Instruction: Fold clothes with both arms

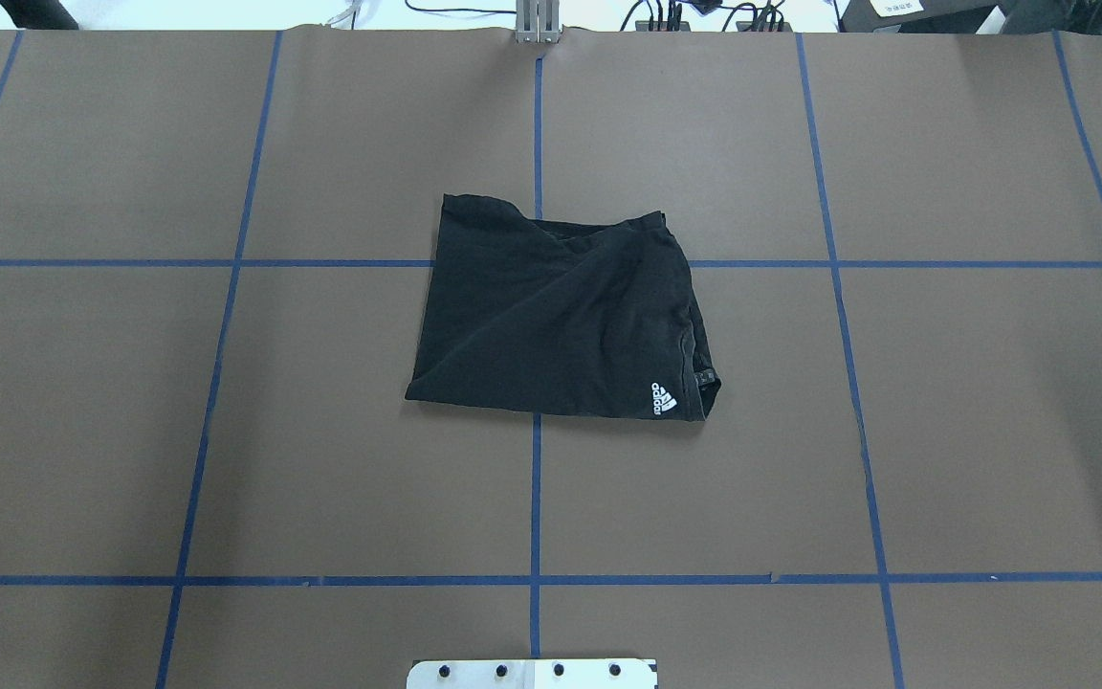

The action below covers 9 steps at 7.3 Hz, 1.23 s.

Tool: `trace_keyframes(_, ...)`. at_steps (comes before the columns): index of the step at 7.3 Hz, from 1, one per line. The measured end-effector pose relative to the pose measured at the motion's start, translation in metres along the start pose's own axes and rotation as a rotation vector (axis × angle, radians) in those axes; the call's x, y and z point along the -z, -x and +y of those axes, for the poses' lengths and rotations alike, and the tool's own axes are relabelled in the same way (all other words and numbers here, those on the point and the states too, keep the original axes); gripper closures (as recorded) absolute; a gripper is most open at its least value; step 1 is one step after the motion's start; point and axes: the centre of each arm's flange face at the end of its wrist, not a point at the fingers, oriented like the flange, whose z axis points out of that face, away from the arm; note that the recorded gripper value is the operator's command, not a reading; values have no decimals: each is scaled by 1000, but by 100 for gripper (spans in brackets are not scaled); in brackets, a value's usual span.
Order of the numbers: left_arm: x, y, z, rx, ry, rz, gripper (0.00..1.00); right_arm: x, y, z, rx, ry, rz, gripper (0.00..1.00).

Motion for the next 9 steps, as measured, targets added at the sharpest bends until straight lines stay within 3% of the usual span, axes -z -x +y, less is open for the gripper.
trace_keyframes(2,0,-7,5,11,2,63,0,-2,-2,1,-5,4,-1,0)
trace_keyframes(5,-5,-19,-4,-53,28,-27,0,-5,-4,3,-9,10,-1,0)
trace_keyframes(9,-17,-18,-6,-52,60,-48,0,-6,-5,5,-10,13,-2,0)
